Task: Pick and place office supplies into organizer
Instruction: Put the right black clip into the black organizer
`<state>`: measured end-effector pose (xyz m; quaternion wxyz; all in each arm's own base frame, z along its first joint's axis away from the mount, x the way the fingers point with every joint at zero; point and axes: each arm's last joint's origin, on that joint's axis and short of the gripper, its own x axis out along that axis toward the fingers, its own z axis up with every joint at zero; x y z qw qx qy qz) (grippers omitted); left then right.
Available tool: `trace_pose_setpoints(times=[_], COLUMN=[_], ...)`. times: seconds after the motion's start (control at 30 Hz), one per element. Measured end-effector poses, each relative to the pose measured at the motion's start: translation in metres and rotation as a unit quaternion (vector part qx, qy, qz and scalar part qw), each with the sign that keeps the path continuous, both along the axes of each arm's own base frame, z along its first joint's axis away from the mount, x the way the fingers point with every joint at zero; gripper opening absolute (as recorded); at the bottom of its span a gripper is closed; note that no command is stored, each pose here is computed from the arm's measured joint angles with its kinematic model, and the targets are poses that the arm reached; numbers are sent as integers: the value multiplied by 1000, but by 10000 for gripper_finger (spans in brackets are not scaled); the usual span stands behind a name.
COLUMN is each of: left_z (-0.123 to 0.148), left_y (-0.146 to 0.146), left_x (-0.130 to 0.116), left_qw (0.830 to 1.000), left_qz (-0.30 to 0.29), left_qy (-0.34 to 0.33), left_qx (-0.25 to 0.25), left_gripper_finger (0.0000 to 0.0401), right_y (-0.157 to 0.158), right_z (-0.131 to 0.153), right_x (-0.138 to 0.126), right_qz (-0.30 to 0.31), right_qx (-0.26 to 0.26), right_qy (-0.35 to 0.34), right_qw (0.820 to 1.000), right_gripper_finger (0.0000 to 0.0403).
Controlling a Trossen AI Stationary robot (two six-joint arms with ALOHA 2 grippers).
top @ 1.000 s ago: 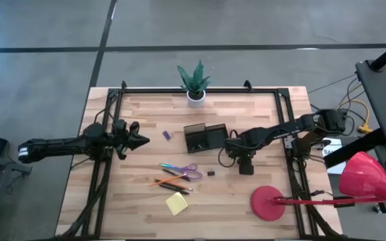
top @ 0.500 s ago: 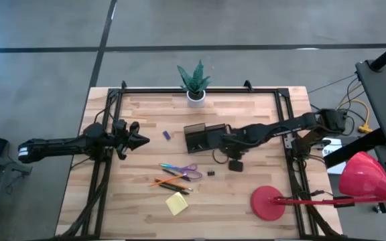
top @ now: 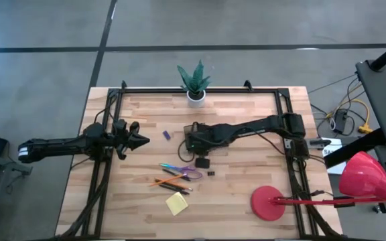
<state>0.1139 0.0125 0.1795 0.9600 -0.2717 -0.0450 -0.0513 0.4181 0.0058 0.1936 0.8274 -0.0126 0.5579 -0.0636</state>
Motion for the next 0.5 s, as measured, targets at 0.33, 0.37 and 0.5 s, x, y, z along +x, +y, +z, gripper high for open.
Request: trace_pose_setpoints(times=[0.33,0.37,0.5], left_z=[1,1,1], left_y=[-1,-1,-1], left_x=[0,0,0], left_qw=[1000,1000,1000], left_qz=[-10,-10,-10], left_qy=[0,1,0], left_qx=[-9,-9,-9], left_gripper_finger=[0,0,0], right_y=[-9,-9,-9], right_z=[14,12,-6], right_x=[-4,-5,-6], right_qz=[-34,-38,-32], right_qx=[-43,-53,-26], right_qy=[-2,2,33], right_qw=[999,998,999], right_gripper_finger=[8,8,8])
